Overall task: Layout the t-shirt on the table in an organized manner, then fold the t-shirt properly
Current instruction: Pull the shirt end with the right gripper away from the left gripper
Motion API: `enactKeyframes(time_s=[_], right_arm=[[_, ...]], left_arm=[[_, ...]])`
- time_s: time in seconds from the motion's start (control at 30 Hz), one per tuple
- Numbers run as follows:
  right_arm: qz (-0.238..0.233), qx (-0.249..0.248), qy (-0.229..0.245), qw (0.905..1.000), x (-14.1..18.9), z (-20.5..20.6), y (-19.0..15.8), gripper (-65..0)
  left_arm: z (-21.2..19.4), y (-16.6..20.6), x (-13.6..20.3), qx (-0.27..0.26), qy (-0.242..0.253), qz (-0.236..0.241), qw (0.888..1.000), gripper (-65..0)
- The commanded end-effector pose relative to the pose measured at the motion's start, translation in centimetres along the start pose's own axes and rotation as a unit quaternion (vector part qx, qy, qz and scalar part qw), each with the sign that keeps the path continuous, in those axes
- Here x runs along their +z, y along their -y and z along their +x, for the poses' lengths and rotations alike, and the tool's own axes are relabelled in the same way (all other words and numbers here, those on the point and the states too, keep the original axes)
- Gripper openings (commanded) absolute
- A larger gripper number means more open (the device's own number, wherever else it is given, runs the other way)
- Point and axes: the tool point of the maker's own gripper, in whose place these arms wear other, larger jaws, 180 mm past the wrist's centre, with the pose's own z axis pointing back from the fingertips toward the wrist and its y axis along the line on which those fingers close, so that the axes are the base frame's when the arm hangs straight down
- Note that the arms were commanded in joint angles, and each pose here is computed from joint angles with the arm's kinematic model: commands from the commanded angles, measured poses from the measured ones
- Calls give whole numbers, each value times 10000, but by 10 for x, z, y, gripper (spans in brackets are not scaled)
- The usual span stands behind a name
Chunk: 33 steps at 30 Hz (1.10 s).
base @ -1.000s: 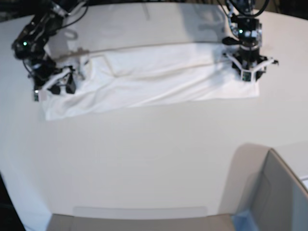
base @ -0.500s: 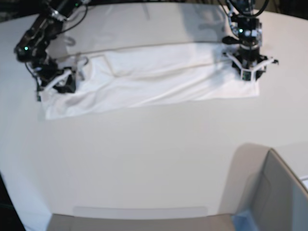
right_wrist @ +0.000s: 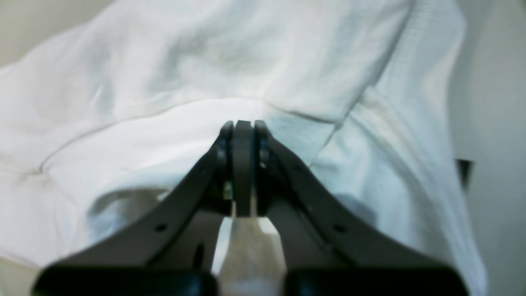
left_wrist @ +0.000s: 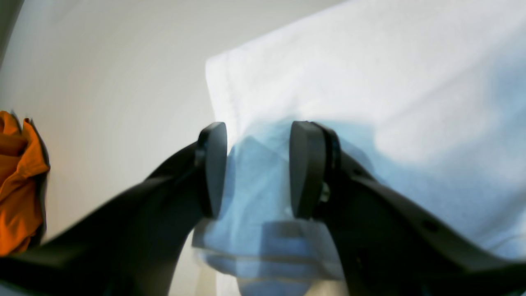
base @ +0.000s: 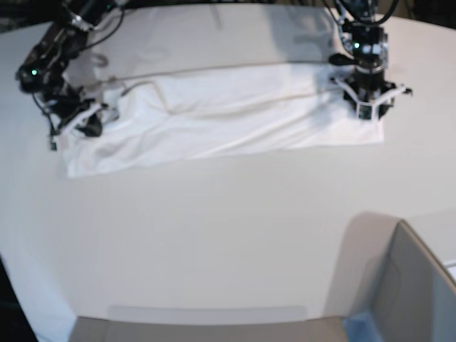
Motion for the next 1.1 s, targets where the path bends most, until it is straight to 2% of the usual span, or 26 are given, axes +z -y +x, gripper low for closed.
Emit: enactKeyframes(time_s=[0.0, 0.2, 0.5, 0.67, 0.8, 1.07], right_arm=[[-83, 241, 282, 9993, 10, 21, 3, -650], [-298, 560, 274, 9976, 31, 21, 0, -650], [-334, 509, -35, 9981, 37, -6, 2, -650], [-802, 188, 199, 9964, 55, 0, 33, -650], [-998, 168, 256, 9945, 65, 3, 47, -650], [-902, 257, 78, 9956, 60, -4, 42, -650]], left_arm=[[-7, 3, 2, -48, -168, -88, 9998, -401], [-7, 3, 2, -47, -174, -83, 9998, -401], [-8, 3, 2, -49, -181, -86, 9998, -401], [-9, 4, 3, -45, -189, -91, 9998, -401], [-9, 4, 3, -45, -189, -91, 9998, -401], [-9, 2, 12, -99, -159, -82, 9998, -401]])
